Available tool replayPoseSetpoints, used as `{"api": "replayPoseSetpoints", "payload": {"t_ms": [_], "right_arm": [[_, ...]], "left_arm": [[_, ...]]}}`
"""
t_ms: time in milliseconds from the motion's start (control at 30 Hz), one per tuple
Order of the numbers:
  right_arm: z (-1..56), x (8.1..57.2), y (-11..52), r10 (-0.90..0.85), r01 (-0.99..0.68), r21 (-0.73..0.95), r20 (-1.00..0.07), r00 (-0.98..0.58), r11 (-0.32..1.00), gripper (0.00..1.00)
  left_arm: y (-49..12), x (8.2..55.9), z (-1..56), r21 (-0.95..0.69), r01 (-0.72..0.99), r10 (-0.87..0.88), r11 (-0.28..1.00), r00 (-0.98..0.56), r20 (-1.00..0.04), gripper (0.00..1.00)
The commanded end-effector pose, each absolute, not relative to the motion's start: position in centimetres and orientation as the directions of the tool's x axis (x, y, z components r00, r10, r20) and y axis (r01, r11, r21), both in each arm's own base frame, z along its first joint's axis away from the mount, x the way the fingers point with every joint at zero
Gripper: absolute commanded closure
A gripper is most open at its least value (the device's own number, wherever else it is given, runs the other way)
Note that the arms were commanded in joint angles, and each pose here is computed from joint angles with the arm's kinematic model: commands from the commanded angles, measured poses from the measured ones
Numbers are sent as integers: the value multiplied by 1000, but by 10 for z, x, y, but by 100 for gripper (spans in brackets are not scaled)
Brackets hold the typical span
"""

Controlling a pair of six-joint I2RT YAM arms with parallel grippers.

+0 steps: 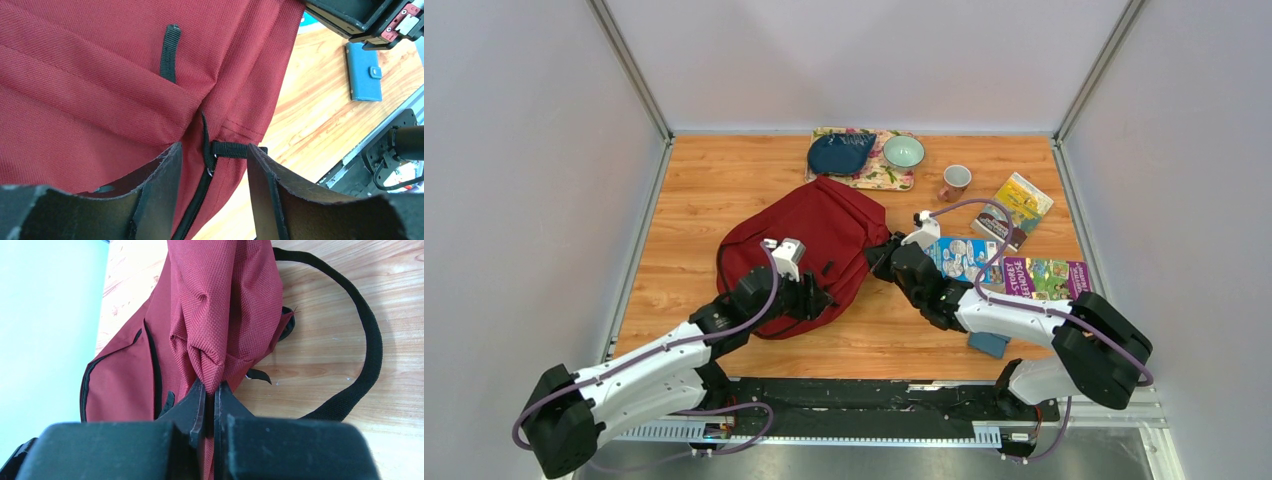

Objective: Pack the student bag
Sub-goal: Unzip the student bag at the center of the board.

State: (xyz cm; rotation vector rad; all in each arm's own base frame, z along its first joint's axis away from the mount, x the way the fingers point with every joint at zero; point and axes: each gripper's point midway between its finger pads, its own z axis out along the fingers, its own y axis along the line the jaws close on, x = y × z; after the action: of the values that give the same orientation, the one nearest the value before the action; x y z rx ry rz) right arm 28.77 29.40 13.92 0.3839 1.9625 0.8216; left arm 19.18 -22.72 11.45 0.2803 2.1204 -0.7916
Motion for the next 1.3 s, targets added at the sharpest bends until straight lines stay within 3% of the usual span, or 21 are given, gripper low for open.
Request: {"api": "replayPoseSetpoints", "payload": {"t_ms": [0, 600, 800, 900, 1267], "right_arm": [[175, 296, 308, 616, -125, 738, -633, -469, 663, 100], [179, 293, 310, 608, -155, 741, -635, -476, 653, 100], [182, 292, 309, 608, -174, 742, -641, -468, 648, 100], [180, 292, 307, 605, -167, 736, -646, -465, 656, 100], [176, 326, 282, 557, -132, 686, -675, -484, 716, 100]], "left_arm": [[-239, 193, 130, -474, 472, -99, 743, -623, -776, 42], [-249, 203, 128, -477, 471, -116, 742, -610, -784, 55], [-245, 209, 129, -462, 454, -135, 762, -586, -799, 79], [-245, 207, 126, -472, 457, -142, 754, -589, -796, 100], [-234, 194, 119, -436, 500, -89, 749, -576, -813, 100]]}}
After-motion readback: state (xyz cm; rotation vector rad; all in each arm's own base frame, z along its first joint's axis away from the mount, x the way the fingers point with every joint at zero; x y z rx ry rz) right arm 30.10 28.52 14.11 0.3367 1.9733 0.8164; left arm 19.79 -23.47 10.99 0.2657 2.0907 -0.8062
